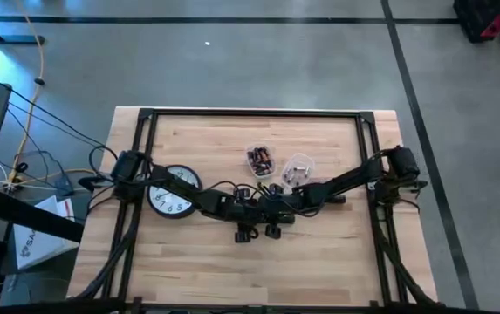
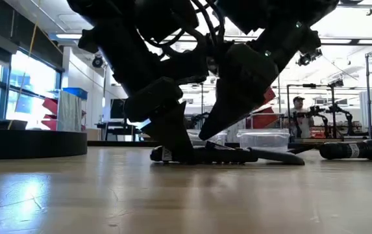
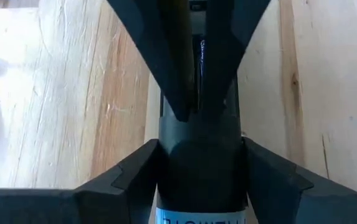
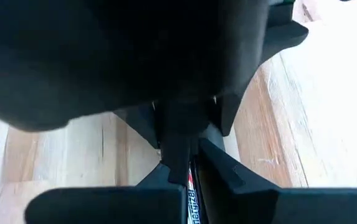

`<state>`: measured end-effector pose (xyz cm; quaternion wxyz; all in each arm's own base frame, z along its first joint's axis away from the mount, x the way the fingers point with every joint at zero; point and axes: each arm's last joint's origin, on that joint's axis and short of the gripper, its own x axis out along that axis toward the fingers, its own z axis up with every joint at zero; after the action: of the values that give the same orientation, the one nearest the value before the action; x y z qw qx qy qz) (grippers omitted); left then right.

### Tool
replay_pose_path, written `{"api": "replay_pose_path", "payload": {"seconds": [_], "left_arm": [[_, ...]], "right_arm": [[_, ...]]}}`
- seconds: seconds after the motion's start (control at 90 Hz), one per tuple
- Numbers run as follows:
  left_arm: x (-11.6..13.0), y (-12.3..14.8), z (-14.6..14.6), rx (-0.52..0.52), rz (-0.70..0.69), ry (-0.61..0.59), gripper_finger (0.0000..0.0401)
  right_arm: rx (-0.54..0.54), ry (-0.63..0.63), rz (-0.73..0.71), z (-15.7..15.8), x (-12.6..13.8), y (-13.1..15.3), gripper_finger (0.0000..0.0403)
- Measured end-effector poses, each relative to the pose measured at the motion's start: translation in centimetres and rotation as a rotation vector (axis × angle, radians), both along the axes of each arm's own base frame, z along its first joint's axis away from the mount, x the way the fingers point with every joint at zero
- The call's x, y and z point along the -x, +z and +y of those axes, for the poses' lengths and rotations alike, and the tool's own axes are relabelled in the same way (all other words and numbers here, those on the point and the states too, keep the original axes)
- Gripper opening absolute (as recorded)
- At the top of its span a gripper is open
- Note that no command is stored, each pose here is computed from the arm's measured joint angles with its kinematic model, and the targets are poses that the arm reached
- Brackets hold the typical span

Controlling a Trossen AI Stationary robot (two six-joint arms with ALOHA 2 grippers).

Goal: Insert battery
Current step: Insert the silver battery into the black remote

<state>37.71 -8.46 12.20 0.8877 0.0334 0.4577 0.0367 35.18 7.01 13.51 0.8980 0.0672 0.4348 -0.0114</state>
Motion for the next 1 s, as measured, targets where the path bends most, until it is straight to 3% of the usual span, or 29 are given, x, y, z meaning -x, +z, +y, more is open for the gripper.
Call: {"api": "replay_pose_path", "payload": {"seconds": [0.578,1.0], "left_arm": [[0.0,0.0,0.0,0.008,0.001,-0.004,0.0186],[0.0,0.0,0.0,-0.007,-0.002,0.004,0.0186]], "right_arm": [[-0.01,0.024,0.09,0.0,0.6,-0.4,0.0001],[0.007,0.058,0.038,0.1,0.4,1.1,0.0001]]}}
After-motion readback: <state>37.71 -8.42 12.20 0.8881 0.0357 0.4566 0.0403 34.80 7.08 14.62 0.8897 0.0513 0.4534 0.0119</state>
